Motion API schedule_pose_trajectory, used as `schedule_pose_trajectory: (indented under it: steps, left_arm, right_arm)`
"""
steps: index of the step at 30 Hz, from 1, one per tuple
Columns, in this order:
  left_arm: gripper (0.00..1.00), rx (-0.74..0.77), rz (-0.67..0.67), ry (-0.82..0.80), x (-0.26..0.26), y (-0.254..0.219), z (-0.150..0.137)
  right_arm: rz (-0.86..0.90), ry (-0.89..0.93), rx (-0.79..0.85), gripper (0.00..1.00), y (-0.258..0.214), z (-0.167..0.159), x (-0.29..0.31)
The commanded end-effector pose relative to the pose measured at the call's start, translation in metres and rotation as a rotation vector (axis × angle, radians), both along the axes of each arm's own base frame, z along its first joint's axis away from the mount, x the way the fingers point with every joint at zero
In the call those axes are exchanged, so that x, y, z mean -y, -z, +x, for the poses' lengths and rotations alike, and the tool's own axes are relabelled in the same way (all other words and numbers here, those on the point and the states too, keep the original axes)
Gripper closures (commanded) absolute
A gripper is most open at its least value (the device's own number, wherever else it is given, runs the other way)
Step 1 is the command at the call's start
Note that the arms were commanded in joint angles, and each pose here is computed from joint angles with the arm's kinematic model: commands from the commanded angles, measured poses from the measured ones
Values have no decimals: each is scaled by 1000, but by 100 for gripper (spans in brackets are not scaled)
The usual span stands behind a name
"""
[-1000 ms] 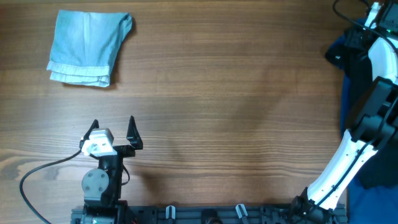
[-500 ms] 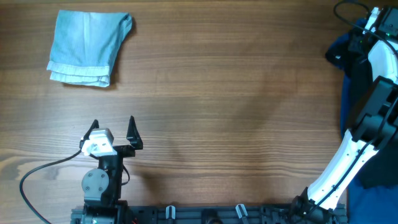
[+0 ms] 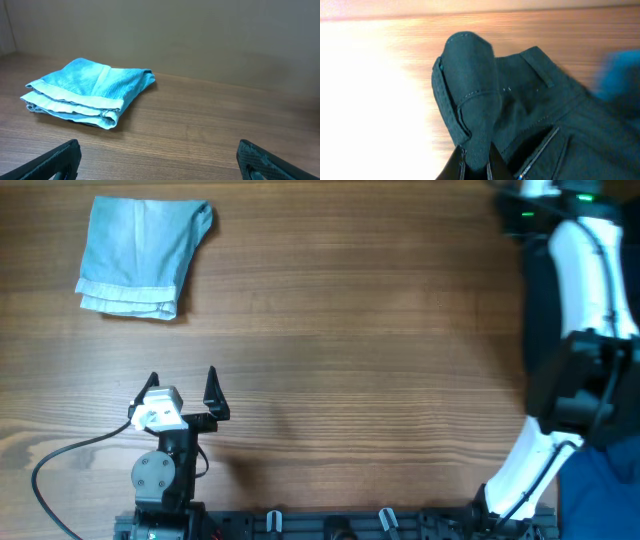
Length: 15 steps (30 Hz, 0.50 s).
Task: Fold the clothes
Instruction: 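Drag the black shorts with right gripper to table center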
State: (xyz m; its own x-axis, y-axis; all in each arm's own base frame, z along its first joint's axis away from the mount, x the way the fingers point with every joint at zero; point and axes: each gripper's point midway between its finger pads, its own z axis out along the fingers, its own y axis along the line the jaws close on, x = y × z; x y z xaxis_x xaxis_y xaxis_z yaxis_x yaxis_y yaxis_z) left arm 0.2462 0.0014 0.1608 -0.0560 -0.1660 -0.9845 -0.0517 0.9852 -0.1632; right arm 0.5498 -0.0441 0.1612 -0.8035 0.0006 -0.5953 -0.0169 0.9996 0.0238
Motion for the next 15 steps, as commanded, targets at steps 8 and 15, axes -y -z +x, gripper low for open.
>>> schedule_pose_trajectory:
  steps: [8, 15]
  left_arm:
    - [0, 4, -9, -9, -1, 1, 0]
    - [0, 4, -9, -9, -1, 1, 0]
  right_arm:
    - [285, -486, -127, 96, 40, -90, -382]
    - [212, -751, -23, 26, 37, -147, -480]
